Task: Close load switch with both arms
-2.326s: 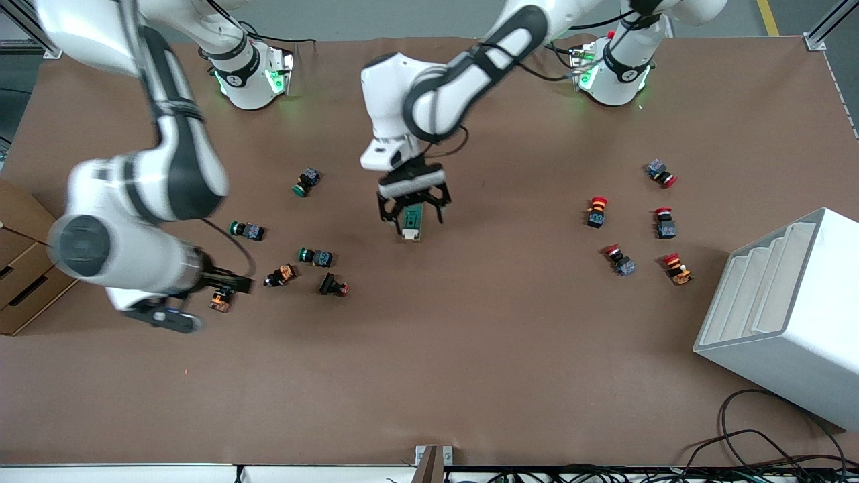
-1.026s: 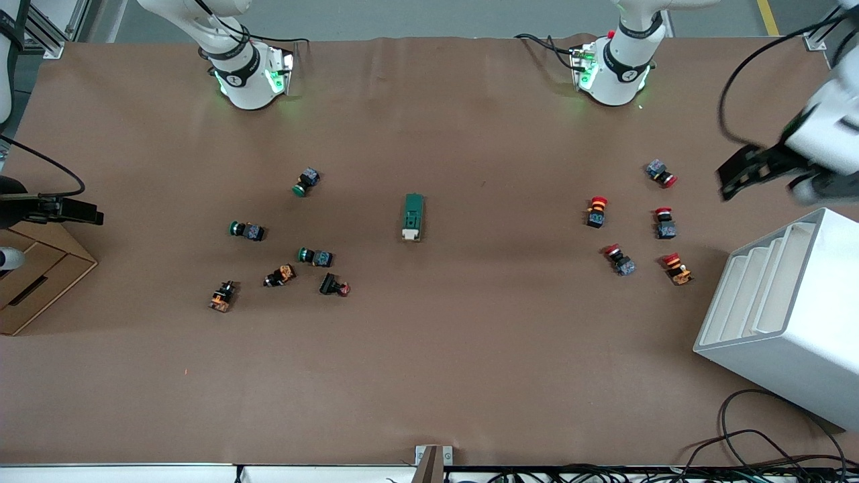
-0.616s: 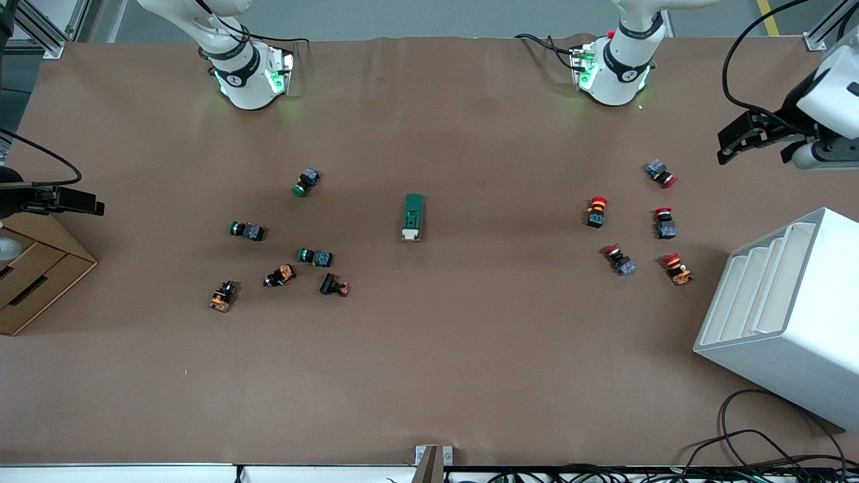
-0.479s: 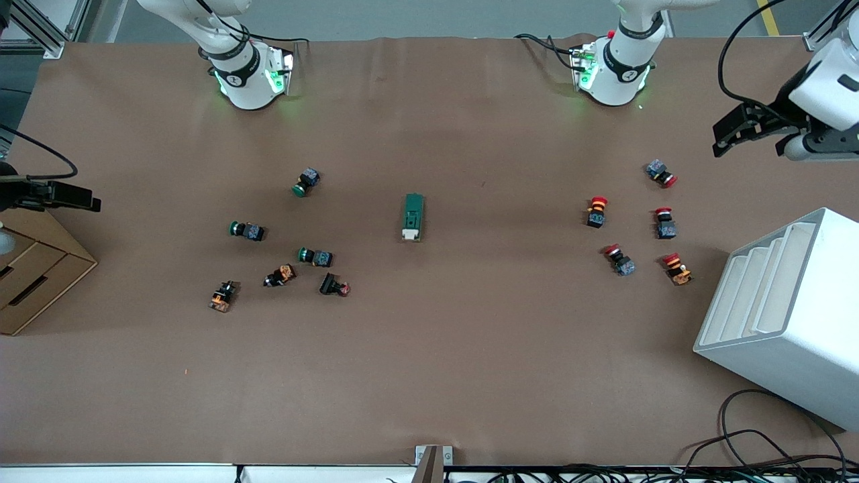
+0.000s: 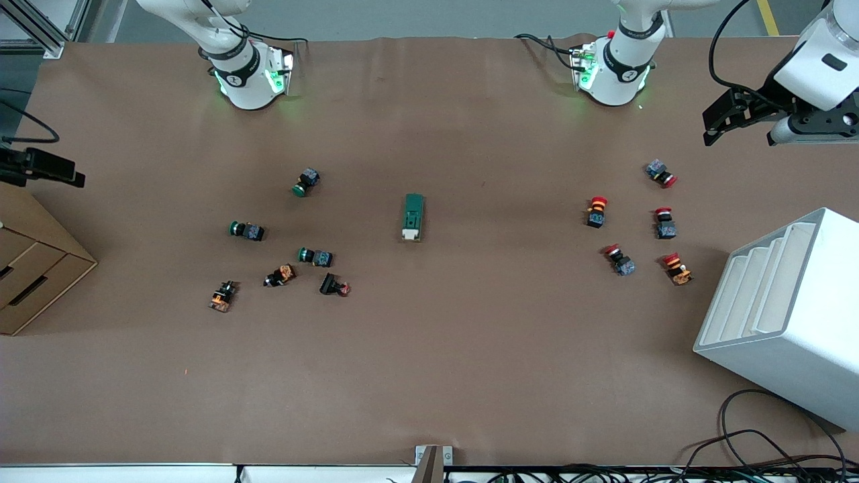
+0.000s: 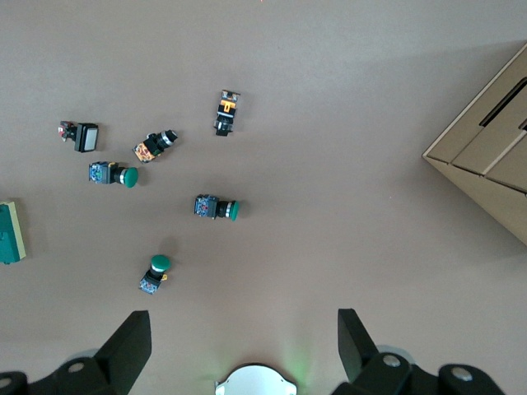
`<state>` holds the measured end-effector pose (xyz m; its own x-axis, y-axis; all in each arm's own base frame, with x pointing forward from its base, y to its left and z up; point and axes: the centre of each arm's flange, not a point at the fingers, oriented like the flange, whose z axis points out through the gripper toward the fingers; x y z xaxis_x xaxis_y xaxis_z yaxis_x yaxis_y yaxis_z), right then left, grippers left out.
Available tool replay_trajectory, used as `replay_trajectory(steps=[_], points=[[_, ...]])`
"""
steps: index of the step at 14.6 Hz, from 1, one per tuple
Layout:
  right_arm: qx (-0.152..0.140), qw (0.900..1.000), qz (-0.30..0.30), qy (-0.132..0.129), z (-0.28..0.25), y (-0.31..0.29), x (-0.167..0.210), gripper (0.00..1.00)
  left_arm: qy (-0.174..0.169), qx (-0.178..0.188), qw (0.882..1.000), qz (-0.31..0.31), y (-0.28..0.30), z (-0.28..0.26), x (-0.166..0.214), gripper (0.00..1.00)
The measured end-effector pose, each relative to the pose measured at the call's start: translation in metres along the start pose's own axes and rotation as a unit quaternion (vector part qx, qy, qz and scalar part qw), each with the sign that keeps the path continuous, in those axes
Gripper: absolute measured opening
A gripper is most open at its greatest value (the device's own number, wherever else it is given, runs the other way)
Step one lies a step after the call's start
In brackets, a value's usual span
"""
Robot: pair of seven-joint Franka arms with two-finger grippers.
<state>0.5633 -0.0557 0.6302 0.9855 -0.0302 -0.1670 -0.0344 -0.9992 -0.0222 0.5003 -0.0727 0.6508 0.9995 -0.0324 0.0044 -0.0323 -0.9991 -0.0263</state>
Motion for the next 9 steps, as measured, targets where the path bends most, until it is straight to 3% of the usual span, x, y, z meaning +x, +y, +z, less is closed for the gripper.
replay_trajectory(steps=[5,9], points=[[-0.009,1.000,-0.009,0.021,-0.024,-0.010,-0.037,1.00,0.000,0.000,1.000,0.000,-0.001,0.000,0.000,1.00],[-0.009,1.000,-0.013,0.022,-0.031,-0.014,-0.050,1.00,0.000,0.000,1.000,-0.002,-0.003,0.000,0.000,1.00]])
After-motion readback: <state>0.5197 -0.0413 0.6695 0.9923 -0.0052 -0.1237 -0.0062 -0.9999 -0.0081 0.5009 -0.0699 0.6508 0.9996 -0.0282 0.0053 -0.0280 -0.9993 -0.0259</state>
